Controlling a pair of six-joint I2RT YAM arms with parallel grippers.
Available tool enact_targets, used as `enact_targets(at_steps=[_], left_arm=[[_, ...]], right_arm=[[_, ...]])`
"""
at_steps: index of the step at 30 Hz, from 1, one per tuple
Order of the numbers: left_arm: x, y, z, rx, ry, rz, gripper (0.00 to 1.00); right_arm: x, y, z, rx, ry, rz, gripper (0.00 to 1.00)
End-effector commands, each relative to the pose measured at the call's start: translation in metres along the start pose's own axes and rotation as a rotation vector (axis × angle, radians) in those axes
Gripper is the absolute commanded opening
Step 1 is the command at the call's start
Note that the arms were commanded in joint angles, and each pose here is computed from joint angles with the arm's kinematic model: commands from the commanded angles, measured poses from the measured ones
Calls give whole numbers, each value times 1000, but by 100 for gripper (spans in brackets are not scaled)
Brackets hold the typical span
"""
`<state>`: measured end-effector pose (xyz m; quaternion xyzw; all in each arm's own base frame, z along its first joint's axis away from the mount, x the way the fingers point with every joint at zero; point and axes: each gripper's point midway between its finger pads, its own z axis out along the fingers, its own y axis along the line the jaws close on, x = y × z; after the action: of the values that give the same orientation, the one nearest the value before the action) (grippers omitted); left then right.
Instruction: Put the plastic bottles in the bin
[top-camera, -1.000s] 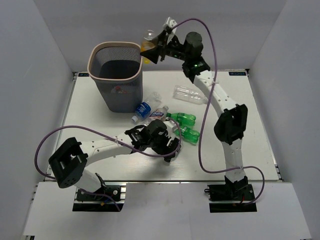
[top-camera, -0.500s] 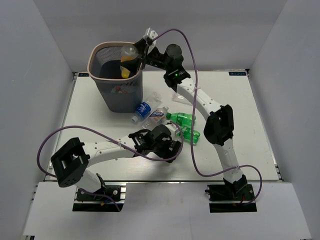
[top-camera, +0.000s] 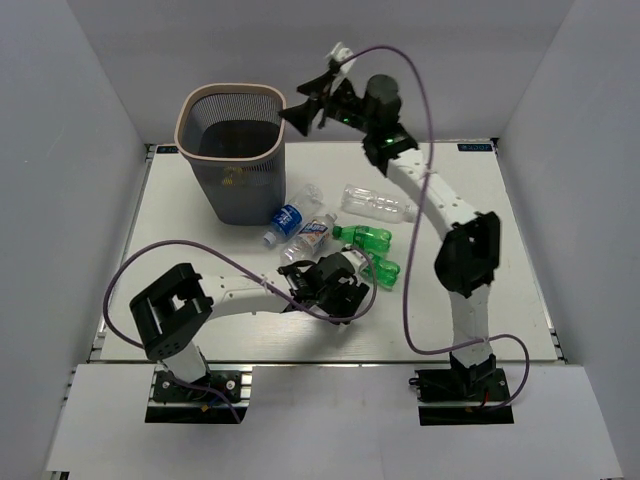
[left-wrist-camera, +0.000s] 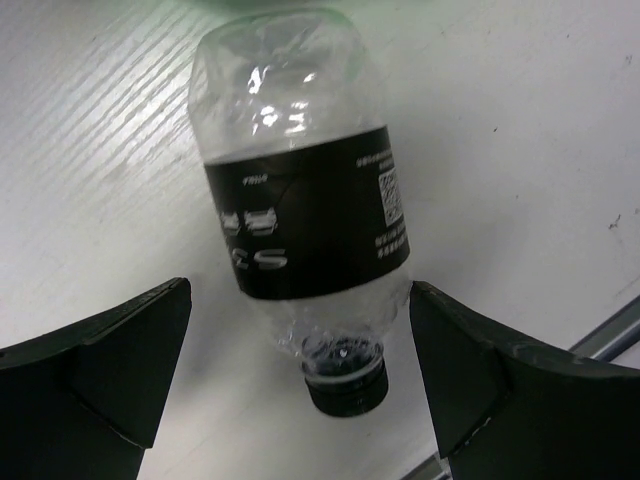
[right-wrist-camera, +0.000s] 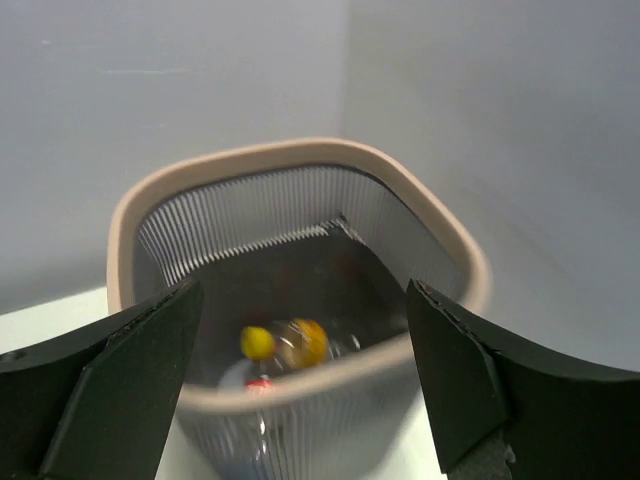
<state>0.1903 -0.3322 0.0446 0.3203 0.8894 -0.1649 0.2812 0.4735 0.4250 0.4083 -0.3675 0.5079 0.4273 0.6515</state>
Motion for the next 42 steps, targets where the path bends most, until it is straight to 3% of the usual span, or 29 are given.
enact_targets(at_steps=[1, 3, 6, 7, 8, 9, 10, 11, 12, 14, 15, 18, 23, 27, 29, 32, 36, 39, 40, 42], left_arm=[[-27, -12, 6, 34, -81, 21, 100], [-25, -13, 12, 42, -75, 22, 100], [-18, -12, 18, 34, -54, 33, 84], [-18, -12, 18, 34, -54, 33, 64], [-27, -12, 14, 31, -80, 42, 52], [-37, -12, 4, 33, -115, 38, 43], [-47, -14, -2, 41, -143, 43, 33], [-51, -12, -9, 30, -157, 41, 28], [-61, -12, -18, 28, -185, 50, 25], [-91, -12, -49, 23, -273, 62, 22], [-109, -15, -65, 24, -321, 53, 22], [-149, 10, -114, -59, -447, 28, 22], [-213, 77, -176, -330, -613, 5, 22], [-281, 136, -224, -488, -778, -94, 19], [-304, 162, -232, -571, -805, -135, 19], [-324, 211, -238, -685, -823, -213, 19], [-322, 271, -247, -811, -815, -330, 20], [-315, 308, -254, -878, -770, -380, 42], [-307, 328, -242, -916, -724, -413, 62], [-309, 341, -250, -931, -707, -423, 88]], right_arm=[[-56, -31, -63, 141, 18, -47, 87], [-36, -48, -108, 215, 147, 15, 82], [26, -46, -166, 260, 340, 148, 71], [25, -28, -188, 257, 352, 157, 63], [34, -32, -209, 278, 382, 155, 52], [51, -14, -232, 289, 424, 168, 31], [58, -12, -245, 311, 453, 172, 23], [65, -14, -262, 347, 482, 193, 20], [88, -7, -277, 353, 534, 220, 24], [88, -3, -302, 400, 579, 207, 41], [100, 3, -313, 412, 611, 222, 64], [130, 11, -347, 431, 725, 237, 77], [153, 19, -374, 455, 783, 220, 81], [172, 28, -384, 447, 810, 244, 81], [174, 27, -385, 445, 818, 249, 81], [173, 26, -385, 443, 817, 237, 81], [172, 21, -384, 437, 823, 212, 86], [174, 9, -386, 454, 846, 195, 90], [173, 3, -384, 462, 852, 185, 90], [174, -8, -382, 457, 865, 157, 90]])
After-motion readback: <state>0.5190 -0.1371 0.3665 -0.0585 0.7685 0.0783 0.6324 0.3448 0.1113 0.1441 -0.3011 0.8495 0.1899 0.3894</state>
